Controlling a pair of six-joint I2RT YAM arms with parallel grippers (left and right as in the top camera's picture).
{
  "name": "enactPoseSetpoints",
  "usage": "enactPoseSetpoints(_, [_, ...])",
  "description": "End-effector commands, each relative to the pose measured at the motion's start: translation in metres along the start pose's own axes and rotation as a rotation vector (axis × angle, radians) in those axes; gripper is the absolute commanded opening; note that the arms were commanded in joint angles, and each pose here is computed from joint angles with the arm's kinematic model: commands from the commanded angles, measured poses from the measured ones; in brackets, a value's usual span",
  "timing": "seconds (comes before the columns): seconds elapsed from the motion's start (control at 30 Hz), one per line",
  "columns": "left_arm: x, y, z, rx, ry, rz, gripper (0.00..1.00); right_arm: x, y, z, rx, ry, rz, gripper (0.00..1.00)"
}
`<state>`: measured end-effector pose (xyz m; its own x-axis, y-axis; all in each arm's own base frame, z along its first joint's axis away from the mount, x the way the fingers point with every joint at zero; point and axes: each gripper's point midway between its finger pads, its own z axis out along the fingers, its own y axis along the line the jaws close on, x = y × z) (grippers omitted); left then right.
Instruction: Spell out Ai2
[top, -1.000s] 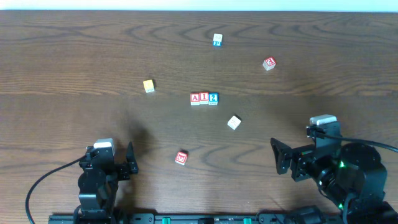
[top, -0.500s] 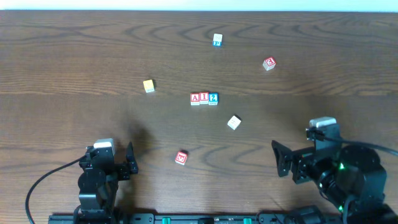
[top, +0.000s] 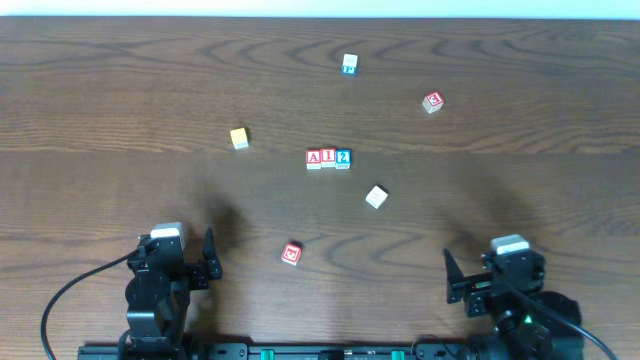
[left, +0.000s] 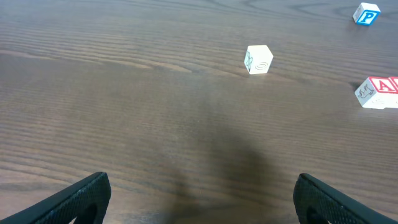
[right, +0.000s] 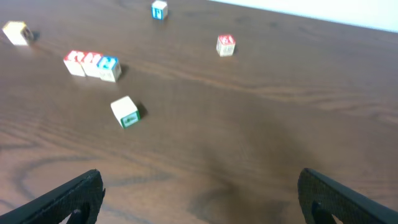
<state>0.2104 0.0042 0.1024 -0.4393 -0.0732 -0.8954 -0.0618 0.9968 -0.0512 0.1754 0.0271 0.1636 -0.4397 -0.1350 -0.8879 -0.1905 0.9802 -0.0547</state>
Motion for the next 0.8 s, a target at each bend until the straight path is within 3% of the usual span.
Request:
enactPoseSetpoints(0.0, [0.004, 0.004, 0.002, -0.019, 0.001, 0.015, 0.95, 0.016, -0.003, 0.009, 0.017, 0.018, -0.018, 0.99])
enactPoseSetpoints(0.47, [0.004, 0.004, 0.002, -0.019, 0.001, 0.015, 0.95, 0.083, 0.010, 0.042, -0.050, 0.192, 0.036, 0.99])
enactPoseSetpoints(0.77, [0.004, 0.004, 0.002, -0.020, 0.001, 0.016, 0.96, 0.083, 0.010, 0.046, -0.049, 0.182, 0.035, 0.99])
